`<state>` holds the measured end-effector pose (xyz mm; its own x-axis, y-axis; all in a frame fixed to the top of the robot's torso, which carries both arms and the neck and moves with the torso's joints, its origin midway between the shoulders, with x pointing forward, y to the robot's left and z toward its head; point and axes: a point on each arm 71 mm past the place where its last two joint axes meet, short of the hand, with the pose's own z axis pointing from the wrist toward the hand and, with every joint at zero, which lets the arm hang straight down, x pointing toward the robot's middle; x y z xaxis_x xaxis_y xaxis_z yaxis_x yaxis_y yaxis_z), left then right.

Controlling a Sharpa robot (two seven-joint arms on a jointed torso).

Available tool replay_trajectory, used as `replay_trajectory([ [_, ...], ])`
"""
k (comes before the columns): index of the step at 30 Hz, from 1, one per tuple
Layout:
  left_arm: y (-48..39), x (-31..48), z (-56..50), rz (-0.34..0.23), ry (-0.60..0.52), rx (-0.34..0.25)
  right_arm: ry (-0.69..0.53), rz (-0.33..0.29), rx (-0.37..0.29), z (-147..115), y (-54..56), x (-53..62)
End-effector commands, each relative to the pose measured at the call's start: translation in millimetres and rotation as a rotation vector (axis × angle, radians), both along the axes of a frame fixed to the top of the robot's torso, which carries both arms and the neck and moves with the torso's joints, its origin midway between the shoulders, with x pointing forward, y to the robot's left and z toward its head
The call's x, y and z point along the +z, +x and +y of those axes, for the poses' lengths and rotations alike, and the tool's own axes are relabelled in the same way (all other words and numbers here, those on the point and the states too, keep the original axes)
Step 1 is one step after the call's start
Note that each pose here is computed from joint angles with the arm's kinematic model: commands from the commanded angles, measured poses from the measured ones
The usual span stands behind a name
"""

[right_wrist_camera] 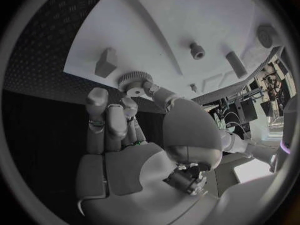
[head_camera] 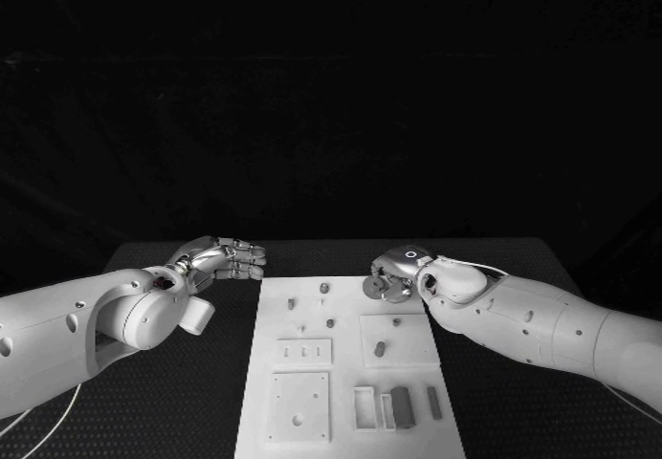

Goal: Assemble the parts on the task board

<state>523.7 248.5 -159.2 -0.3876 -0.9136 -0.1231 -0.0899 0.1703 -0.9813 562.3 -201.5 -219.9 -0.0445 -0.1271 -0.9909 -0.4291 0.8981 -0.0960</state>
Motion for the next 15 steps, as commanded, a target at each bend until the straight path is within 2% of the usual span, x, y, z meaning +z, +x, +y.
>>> replay_trajectory([
  [1, -0.4, 1.6, -2.2, -0.011, -0.007, -0.016, -0.036, 0.032, -0.001, 1, -6.2, -13.5],
  [6, -0.8, 1.6, -1.0, -0.011, -0.007, -0.014, -0.021, -0.014, -0.008, -1, -9.2, -7.6],
  [15, -1.3, 1.8, 0.1, -0.011, -0.006, -0.011, 0.02, -0.109, 0.024, 14, -16.6, 16.0],
])
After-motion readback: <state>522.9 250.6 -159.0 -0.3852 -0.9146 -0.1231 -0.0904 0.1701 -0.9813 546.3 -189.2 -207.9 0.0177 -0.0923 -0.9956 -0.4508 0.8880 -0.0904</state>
